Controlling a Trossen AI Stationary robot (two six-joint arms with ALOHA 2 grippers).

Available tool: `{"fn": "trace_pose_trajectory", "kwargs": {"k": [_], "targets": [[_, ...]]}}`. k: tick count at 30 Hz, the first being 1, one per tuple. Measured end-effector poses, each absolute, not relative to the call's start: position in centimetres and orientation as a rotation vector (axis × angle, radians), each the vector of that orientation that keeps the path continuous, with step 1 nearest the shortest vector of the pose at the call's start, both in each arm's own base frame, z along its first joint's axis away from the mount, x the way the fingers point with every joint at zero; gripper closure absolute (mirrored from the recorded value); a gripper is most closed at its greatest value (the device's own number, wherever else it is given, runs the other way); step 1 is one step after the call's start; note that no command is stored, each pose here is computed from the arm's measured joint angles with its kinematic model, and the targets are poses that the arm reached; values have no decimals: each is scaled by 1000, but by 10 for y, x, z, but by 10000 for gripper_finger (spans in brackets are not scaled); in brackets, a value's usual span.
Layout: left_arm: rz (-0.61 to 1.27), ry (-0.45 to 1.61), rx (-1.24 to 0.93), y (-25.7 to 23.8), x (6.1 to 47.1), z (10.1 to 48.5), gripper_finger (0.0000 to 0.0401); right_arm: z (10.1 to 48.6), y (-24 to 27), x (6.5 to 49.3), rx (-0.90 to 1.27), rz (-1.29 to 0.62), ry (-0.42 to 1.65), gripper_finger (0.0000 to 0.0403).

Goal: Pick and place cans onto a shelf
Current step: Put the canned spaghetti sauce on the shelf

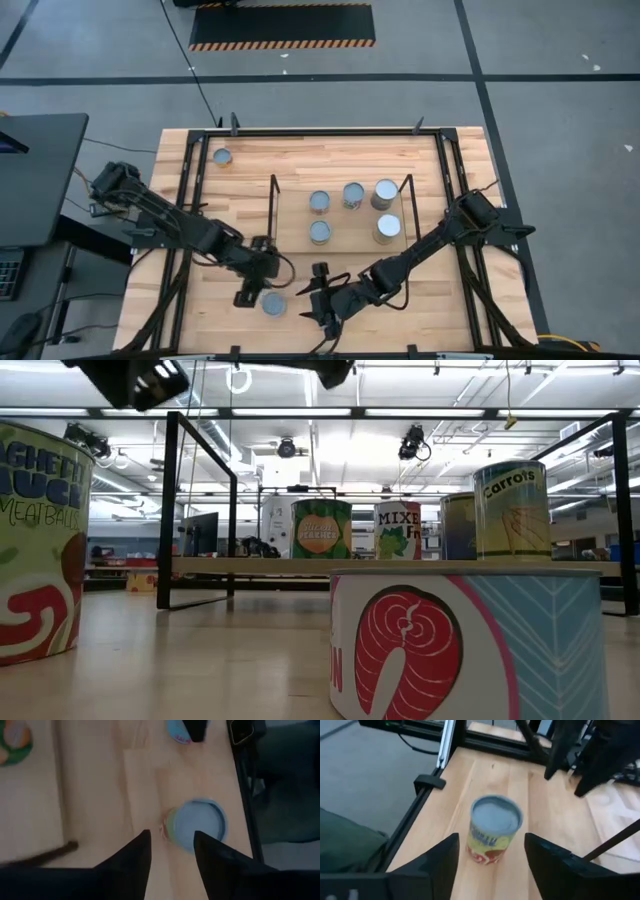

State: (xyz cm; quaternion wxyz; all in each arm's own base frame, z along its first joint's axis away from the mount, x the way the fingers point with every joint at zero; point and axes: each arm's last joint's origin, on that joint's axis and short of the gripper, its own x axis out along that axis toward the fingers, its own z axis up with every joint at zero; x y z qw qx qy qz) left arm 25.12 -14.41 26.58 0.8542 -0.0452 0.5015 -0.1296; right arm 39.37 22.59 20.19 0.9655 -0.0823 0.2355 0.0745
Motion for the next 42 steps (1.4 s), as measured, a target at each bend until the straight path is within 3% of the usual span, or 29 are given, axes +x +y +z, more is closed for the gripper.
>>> {"fn": "trace_pose_trajectory", "kwargs": {"k": [6,10,14,24,29,34,42], "targets": [[-180,1083,-177,-156,211,249,257,200,218,397,-181,133,495,131],[-167,1098,-289,-175,188,218,257,199,210,400,-184,116,505,130],[-234,956,-350,-196,178,189,258,182,208,410,-205,117,499,137],[-138,796,-165,-200,193,160,258,148,207,424,-135,146,515,142],[-41,749,-142,-187,205,161,257,147,209,421,-148,162,536,143],[-76,798,-151,-183,207,160,257,162,209,413,-209,116,559,139],[-65,811,-164,-183,197,167,259,177,194,420,-205,124,513,70]]}}
